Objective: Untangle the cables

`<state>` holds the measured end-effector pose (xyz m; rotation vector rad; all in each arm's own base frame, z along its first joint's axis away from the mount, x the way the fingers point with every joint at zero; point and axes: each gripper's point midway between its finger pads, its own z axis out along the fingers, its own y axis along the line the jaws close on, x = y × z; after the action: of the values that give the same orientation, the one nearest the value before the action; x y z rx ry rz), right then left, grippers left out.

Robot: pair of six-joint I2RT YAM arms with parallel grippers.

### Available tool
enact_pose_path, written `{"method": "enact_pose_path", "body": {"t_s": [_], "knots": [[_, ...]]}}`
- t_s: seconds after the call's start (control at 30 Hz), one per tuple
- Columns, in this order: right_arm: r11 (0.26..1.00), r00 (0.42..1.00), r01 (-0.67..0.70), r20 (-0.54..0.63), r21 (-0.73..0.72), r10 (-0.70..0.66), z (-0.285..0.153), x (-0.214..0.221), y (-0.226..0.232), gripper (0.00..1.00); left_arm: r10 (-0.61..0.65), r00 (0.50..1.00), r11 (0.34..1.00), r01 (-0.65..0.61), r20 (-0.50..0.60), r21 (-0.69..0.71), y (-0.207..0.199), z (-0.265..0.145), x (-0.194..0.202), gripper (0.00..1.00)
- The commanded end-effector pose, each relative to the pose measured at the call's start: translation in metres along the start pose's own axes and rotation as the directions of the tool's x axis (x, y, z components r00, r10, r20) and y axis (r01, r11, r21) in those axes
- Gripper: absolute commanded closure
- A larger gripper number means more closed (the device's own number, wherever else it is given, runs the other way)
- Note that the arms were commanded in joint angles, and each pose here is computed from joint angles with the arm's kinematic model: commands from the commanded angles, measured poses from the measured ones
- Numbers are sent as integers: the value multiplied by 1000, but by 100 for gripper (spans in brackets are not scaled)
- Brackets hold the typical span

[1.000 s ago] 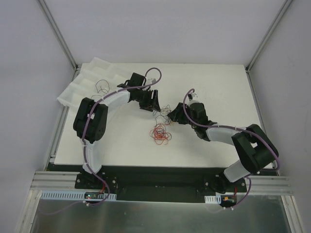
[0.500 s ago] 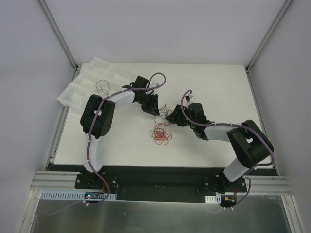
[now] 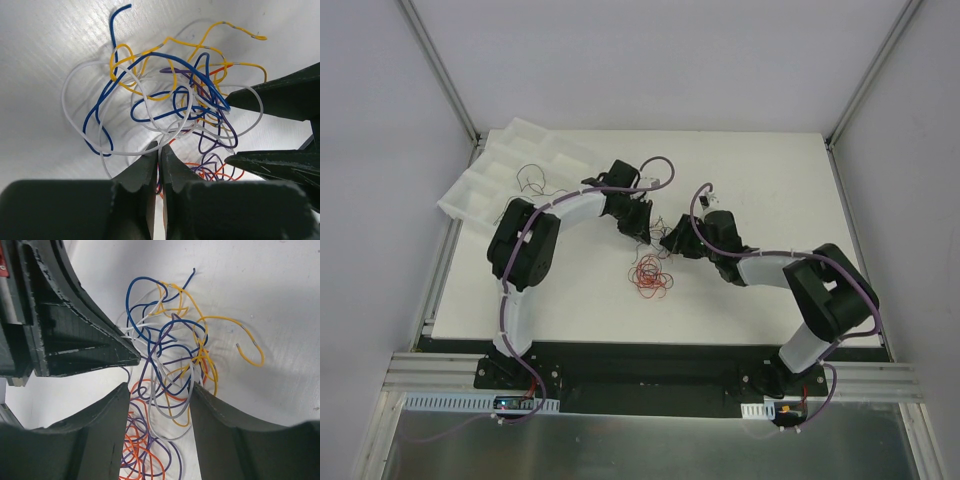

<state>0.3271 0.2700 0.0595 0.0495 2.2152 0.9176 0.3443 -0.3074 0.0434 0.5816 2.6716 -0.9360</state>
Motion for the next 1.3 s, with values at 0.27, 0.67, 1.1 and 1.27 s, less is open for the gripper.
{"method": "enact_pose_path", "body": {"t_s": [0.27,0.67,1.1,1.27], "knots": [[1000,1000,23,7,-19,-23,9,-9,17,47,99,989,995,-101,111,10,-34,-47,-28,92],[999,999,45,-2,0,-45,13,-5,19,47,118,982,992,-122,148,20,-47,-62,-33,100],[953,998,-27,62,300,9,21,-22,-33,43,255,889,806,-413,381,424,-220,-215,-13,100],[931,996,-82,50,357,69,24,-20,-48,46,291,746,777,-550,599,307,-263,-302,-27,100]]}}
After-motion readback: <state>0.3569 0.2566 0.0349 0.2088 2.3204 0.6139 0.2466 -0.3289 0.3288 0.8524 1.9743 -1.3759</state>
